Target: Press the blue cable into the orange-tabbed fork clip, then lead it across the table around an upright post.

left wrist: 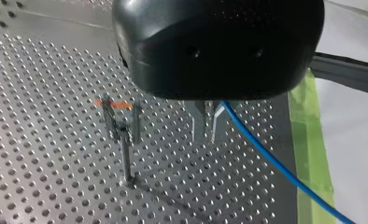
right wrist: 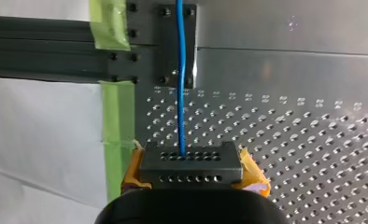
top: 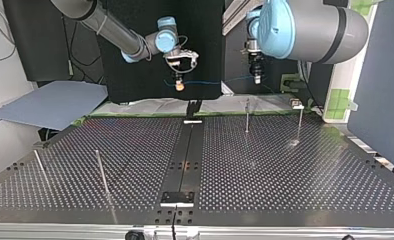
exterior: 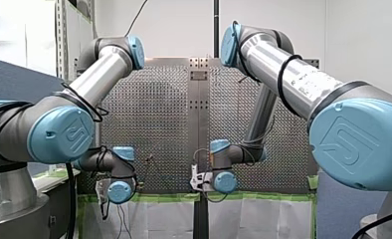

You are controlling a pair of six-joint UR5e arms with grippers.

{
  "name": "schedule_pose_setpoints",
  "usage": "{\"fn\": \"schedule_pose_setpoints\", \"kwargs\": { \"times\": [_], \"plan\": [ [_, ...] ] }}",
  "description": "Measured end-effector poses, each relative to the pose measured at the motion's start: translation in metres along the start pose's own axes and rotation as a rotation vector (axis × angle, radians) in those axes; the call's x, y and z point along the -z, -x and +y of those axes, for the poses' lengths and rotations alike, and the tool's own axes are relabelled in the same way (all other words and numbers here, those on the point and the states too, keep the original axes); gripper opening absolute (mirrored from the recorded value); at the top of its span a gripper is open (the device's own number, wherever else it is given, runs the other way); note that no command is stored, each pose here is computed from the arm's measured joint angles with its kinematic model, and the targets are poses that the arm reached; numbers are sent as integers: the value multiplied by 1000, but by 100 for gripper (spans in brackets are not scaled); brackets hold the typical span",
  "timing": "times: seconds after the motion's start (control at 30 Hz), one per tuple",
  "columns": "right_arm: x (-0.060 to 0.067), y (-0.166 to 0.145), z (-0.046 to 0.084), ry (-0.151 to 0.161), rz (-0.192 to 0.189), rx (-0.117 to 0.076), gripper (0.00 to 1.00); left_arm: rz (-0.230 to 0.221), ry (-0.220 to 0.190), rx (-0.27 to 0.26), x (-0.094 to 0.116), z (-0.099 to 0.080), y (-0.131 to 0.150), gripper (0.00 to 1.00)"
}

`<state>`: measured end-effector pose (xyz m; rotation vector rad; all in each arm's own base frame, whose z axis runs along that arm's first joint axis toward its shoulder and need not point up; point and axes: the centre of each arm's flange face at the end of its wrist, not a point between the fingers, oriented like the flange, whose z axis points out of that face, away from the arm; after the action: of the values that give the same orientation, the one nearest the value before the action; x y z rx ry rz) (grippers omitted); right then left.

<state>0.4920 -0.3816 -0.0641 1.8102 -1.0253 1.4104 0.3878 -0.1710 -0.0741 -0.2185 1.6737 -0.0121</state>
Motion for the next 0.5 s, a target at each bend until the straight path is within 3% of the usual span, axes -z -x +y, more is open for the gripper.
{"fn": "schedule_pose_setpoints", "kwargs": {
  "times": [0.23, 0.5],
  "plan": [
    [-11, -10, -2, -4, 21, 11, 0, -5, -33, 8, -8, 2, 4, 11],
    [-24, -23, -1, 1, 33, 10, 0, -38, -55, 31, -20, -7, 28, 11]
  ]
}}
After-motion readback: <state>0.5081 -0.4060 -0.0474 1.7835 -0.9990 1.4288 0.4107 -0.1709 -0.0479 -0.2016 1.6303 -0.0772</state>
